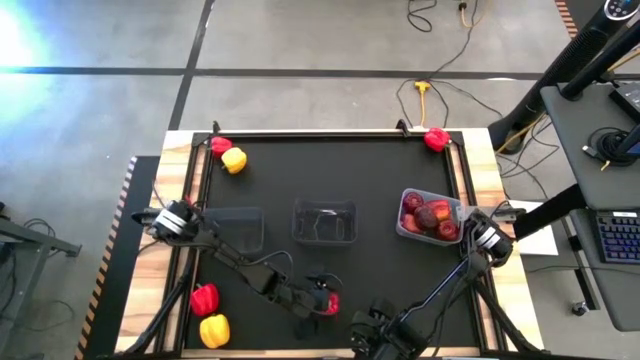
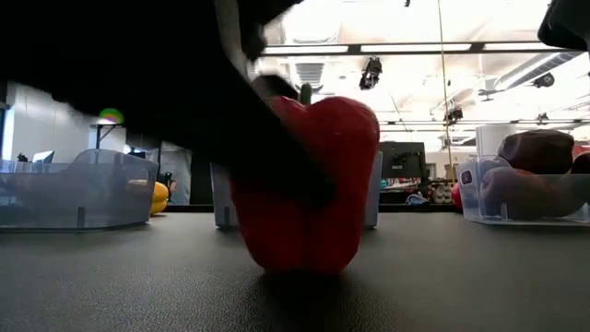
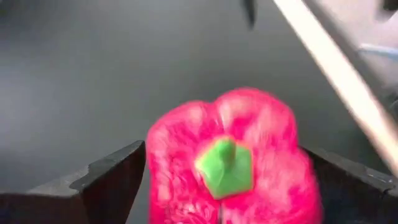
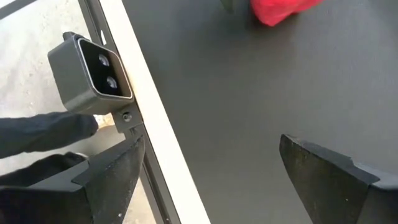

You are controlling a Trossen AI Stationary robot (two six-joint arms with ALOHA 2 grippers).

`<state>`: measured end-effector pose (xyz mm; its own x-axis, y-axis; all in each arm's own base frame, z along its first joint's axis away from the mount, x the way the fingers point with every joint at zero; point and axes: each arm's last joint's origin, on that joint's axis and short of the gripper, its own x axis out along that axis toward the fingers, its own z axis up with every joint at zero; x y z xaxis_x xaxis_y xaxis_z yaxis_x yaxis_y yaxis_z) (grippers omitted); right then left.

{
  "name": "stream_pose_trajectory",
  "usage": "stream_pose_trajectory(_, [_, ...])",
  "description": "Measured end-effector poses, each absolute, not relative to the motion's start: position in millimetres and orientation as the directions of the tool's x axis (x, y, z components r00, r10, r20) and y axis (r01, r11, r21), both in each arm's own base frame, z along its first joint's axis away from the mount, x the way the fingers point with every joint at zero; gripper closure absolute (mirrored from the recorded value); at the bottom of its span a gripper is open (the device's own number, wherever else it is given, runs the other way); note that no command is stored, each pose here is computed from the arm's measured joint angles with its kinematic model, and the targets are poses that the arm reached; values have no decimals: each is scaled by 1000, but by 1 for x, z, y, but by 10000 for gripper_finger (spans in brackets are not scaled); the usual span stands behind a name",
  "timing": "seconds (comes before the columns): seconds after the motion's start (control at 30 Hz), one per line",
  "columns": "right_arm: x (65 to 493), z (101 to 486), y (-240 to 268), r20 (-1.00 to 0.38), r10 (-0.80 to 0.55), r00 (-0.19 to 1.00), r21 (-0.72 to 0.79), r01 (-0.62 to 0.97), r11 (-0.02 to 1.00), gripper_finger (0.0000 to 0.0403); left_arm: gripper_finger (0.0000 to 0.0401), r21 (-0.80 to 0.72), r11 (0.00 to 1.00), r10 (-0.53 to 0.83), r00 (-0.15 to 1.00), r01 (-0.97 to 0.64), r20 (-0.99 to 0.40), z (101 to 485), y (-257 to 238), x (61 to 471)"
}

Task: Sort produce into baskets
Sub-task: Put the red bell pepper into the right black bin

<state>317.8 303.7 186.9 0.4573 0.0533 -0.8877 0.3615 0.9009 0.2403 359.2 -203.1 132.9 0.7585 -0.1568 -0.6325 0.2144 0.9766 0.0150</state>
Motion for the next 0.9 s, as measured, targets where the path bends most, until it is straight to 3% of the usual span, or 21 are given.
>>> stream_pose_trajectory(0.33, [316,186,306,-889,54,455,230,340,912,37,29,-51,979,-186,756,199,-627,127,-214,375])
stream_pose_trajectory(0.57, [308,186,313,-888,63,455,242,346,907,37,91,-76,993,-116,684,88,-720,131,-212,375])
stream_pose_trajectory(0.73, [305,180,311,-871,-4,491,195,354,915,37,146,-97,995,-88,640,20,-763,134,-211,372])
stream_pose_trajectory(0.9, [310,180,307,-859,-36,510,176,362,915,37,153,-57,998,-55,562,15,-825,145,-209,369])
